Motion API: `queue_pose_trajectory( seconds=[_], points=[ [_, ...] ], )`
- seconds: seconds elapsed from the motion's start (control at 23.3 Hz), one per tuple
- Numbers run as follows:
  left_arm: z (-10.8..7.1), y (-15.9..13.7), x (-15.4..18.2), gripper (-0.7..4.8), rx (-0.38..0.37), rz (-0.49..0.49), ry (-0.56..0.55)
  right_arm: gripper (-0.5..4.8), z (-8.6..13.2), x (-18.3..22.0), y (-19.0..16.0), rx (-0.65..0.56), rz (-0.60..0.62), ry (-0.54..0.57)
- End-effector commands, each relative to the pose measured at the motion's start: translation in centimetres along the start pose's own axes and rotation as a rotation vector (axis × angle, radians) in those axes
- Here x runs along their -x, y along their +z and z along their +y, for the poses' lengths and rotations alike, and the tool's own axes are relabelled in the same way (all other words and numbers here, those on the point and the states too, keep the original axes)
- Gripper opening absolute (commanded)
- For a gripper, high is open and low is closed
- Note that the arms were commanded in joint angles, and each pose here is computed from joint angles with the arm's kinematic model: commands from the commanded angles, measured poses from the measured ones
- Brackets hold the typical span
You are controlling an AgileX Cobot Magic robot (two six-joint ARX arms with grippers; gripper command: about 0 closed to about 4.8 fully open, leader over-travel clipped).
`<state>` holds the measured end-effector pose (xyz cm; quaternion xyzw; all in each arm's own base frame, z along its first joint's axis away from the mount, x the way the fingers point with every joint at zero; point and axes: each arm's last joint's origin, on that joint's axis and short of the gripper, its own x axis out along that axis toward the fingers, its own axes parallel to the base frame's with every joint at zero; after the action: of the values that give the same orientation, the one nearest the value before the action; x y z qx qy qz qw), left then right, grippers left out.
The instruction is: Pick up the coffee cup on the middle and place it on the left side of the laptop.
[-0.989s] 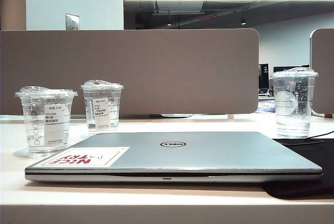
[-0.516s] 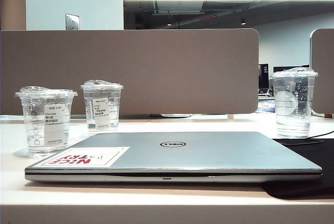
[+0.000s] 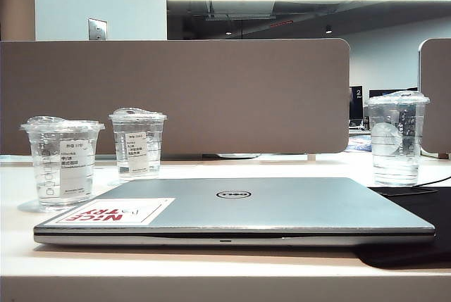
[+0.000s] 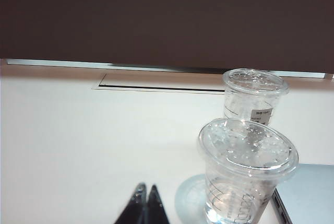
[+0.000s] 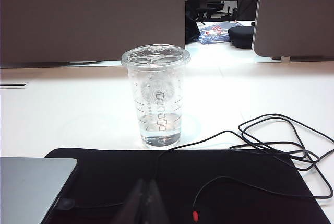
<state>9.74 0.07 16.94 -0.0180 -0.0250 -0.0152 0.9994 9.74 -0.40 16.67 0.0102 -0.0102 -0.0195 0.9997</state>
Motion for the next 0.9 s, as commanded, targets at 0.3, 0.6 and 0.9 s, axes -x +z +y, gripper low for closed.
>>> queue_pose_trajectory(
  seconds=[0.3,0.6,0.9],
  points=[
    [-0.01,0.23,0.02,-0.05,-0.001,-0.015,-0.004,-0.05,-0.01,-0.01,0.04,-0.005,-0.015,-0.001],
    [-0.01,0.23,0.02,-0.05,-0.001,-0.015,-0.004,-0.05,-0.01,-0.01,0.04,-0.005,-0.015,-0.002],
    [-0.01,0.23,0.02,-0.05,-0.001,-0.015,-0.004,-0.05,-0.01,-0.01,0.04,-0.005,-0.015,-0.002]
  ],
)
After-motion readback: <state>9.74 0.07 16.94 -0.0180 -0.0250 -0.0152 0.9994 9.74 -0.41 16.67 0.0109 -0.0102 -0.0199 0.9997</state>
